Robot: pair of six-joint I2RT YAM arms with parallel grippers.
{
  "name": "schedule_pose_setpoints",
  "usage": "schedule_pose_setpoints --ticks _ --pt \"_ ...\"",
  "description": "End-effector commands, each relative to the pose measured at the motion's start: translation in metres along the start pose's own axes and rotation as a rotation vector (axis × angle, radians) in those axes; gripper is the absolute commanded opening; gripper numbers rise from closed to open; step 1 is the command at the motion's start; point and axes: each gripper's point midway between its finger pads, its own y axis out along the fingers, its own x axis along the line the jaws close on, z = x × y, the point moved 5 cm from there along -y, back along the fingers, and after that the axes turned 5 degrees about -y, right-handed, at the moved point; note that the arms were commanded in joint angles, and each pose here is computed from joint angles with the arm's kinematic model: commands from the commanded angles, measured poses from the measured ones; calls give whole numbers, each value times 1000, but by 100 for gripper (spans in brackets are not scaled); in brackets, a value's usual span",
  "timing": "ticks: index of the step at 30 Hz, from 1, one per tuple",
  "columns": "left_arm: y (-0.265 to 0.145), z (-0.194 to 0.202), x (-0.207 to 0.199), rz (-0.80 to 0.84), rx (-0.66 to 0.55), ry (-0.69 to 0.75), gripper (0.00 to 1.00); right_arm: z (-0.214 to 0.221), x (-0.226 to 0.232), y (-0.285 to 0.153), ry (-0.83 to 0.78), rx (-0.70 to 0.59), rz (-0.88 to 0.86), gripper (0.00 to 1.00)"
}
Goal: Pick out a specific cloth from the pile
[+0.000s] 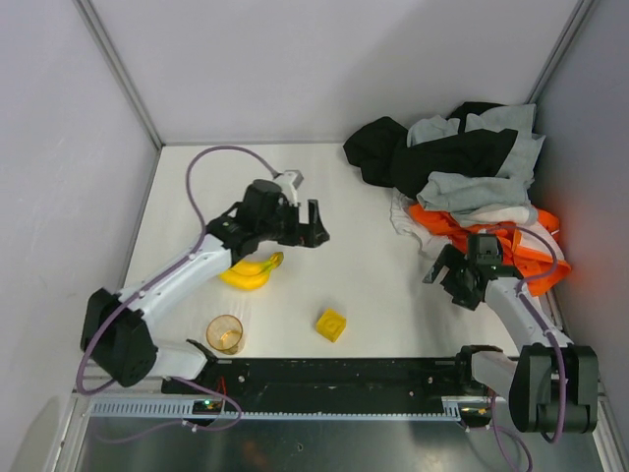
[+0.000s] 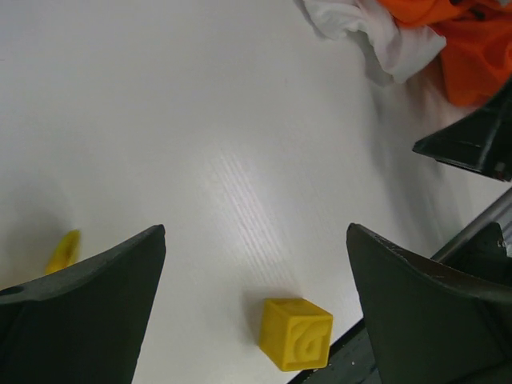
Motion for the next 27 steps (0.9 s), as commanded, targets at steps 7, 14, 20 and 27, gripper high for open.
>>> schedule_pose_setpoints --ticks 7,14,20,27 --pt "56 30 -87 90 108 133 100 -24 -28 10 97 -93 58 99" --pt "70 54 -103 104 167 174 100 -66 -35 -14 171 -242 -31 99" --pt "69 62 -96 79 175 181 100 -113 -22 -27 151 -304 -66 99" --pt "68 69 -85 50 181 197 100 -159 -5 -26 129 -332 -100 99"
